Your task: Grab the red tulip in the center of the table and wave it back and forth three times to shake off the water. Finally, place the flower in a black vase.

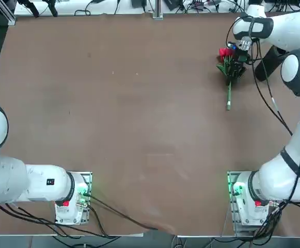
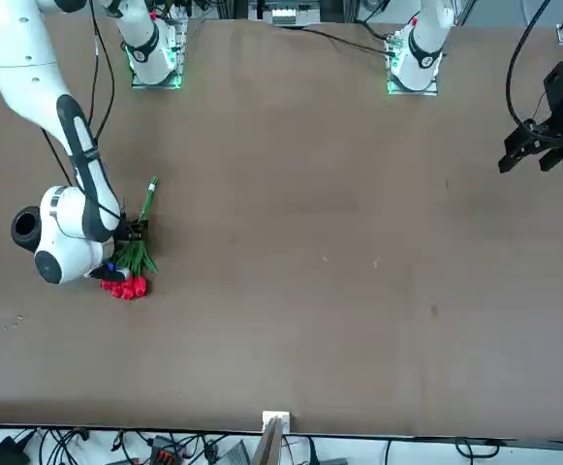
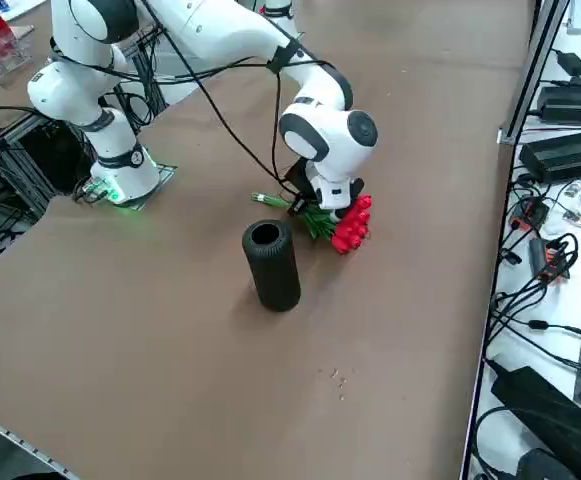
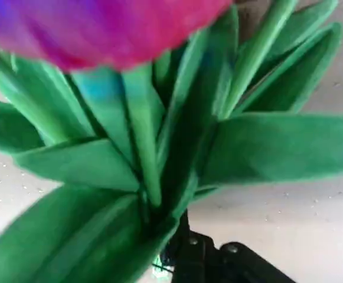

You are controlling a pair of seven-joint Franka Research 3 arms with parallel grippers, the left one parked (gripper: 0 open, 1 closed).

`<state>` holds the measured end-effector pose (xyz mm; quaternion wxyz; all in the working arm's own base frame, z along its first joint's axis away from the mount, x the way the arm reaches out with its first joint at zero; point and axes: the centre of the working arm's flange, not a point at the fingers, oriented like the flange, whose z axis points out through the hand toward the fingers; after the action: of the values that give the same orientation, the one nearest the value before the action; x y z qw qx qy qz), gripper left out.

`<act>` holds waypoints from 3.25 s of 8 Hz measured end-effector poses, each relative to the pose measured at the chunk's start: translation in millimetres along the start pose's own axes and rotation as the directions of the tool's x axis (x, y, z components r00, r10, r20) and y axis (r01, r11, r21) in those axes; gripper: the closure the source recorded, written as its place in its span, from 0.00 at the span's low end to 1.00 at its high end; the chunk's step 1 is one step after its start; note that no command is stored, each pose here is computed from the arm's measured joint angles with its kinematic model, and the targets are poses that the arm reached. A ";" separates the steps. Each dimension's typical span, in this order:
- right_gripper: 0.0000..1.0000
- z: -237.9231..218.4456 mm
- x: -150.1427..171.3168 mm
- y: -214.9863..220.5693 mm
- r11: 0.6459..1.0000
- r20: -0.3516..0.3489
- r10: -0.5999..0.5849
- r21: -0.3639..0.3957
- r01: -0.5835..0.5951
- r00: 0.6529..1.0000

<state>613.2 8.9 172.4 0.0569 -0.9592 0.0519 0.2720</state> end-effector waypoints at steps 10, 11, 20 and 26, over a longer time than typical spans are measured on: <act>0.89 -255.6 -129.8 -54.8 0.965 -0.509 0.171 -0.084 -0.247 0.843; 0.89 -287.0 -153.4 -51.4 0.950 -0.598 0.194 -0.082 -0.300 0.778; 0.89 -399.6 -215.1 79.9 0.905 -0.870 0.246 0.047 -0.423 0.428; 0.89 -355.9 -241.1 -159.2 0.976 -0.859 0.112 0.001 -0.217 0.499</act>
<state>613.5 133.8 613.5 -0.0534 -0.9606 0.1496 -0.2282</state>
